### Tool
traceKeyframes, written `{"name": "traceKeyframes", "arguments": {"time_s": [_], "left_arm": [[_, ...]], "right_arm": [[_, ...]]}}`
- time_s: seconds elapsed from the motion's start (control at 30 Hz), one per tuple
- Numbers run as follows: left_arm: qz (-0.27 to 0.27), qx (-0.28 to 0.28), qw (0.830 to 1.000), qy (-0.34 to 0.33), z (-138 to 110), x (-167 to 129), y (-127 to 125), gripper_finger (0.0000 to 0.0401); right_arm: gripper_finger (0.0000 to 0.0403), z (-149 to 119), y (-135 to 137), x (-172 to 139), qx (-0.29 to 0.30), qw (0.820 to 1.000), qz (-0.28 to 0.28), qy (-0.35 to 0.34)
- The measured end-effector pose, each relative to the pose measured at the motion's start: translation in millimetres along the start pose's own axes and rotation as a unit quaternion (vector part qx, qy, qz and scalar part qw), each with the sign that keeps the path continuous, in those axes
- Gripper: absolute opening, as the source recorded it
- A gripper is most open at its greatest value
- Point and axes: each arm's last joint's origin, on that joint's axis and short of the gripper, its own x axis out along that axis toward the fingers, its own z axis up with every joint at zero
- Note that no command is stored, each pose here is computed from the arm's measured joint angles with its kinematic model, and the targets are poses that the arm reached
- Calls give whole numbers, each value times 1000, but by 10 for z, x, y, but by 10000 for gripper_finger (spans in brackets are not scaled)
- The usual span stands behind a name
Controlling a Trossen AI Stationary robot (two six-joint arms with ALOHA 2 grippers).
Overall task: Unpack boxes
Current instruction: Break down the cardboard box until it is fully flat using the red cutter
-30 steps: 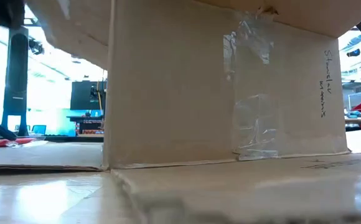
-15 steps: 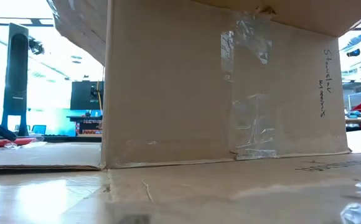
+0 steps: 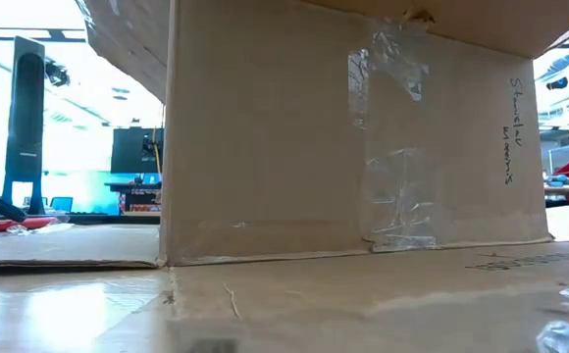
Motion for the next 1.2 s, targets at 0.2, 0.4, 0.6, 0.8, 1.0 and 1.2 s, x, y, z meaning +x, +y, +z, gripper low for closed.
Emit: {"name": "traceKeyframes", "arguments": {"time_s": [0.2, 0.4, 0.6, 0.8, 1.0, 1.2], "left_arm": [[28, 16, 999, 27, -88, 119, 20, 203], [19, -7, 999, 45, -141, 172, 5, 203], [18, -12, 999, 48, -148, 181, 0, 203], [19, -13, 999, 47, -149, 182, 1, 203], [22, -16, 999, 44, -146, 182, 2, 203], [23, -23, 999, 29, -64, 131, -5, 203]], "right_arm": [[261, -146, 292, 468, -35, 995, 22, 89], [253, -357, 253, 1041, -16, 988, 20, 154], [241, -556, 116, 1429, 17, 984, 18, 176], [198, -734, 38, 1656, 31, 980, -4, 196], [41, -638, 102, 1461, 40, 983, 12, 178], [27, -385, 143, 737, 52, 991, 9, 125]]}}
